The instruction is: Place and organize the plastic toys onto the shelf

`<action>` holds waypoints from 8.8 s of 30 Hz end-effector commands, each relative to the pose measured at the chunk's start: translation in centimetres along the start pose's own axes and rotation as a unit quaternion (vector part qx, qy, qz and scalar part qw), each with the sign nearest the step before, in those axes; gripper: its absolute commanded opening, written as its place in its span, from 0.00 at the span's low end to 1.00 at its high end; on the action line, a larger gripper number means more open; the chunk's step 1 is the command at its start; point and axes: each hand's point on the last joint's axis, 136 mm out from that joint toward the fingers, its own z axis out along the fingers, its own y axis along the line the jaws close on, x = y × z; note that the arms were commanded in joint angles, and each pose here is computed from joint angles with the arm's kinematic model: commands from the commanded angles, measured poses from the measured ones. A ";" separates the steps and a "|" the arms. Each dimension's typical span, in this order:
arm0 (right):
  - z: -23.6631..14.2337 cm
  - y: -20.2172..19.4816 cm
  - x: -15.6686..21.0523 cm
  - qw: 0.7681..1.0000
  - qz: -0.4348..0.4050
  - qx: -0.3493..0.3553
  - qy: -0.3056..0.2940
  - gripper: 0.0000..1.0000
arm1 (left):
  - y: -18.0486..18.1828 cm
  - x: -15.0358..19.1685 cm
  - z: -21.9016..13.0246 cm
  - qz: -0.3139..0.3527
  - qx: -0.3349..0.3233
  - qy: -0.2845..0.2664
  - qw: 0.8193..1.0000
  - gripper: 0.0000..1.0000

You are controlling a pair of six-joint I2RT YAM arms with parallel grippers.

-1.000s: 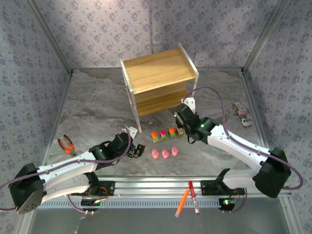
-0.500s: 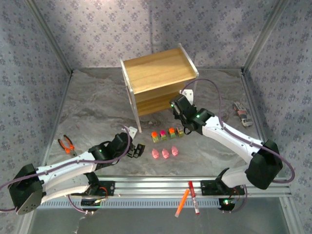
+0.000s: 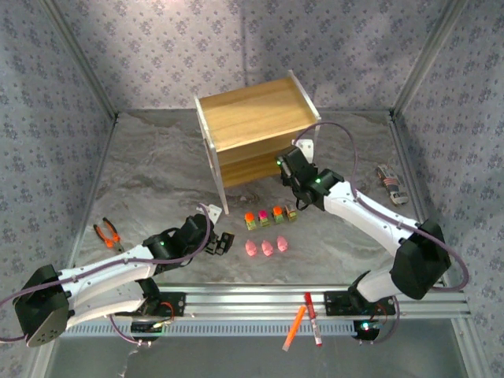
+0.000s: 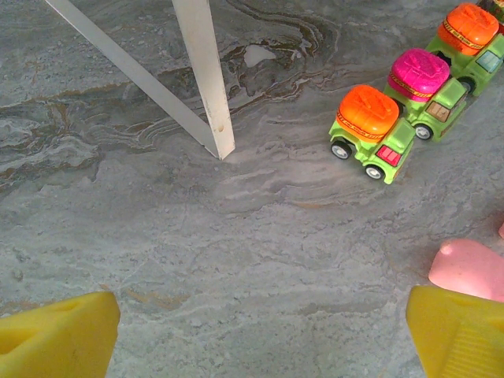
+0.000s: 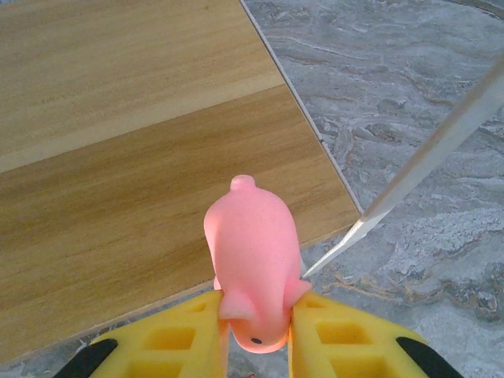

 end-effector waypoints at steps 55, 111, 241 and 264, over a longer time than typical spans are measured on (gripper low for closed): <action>2.4 1.6 -3.0 0.999 0.012 0.011 -0.033 0.25 | 0.0 -1.6 -1.0 -0.001 -0.001 -0.026 1.000 0.94; 3.1 1.2 -2.8 0.999 0.018 0.024 -0.034 0.48 | 0.0 -1.8 -1.1 -0.002 0.001 -0.030 1.000 0.94; -6.0 2.5 24.8 0.983 -0.064 -0.102 0.138 0.52 | -0.2 -1.8 -0.7 0.005 -0.002 -0.024 1.000 0.94; -4.2 2.2 25.3 0.981 -0.053 -0.106 0.155 0.51 | -0.2 -1.6 -0.4 0.008 -0.005 -0.018 1.000 0.94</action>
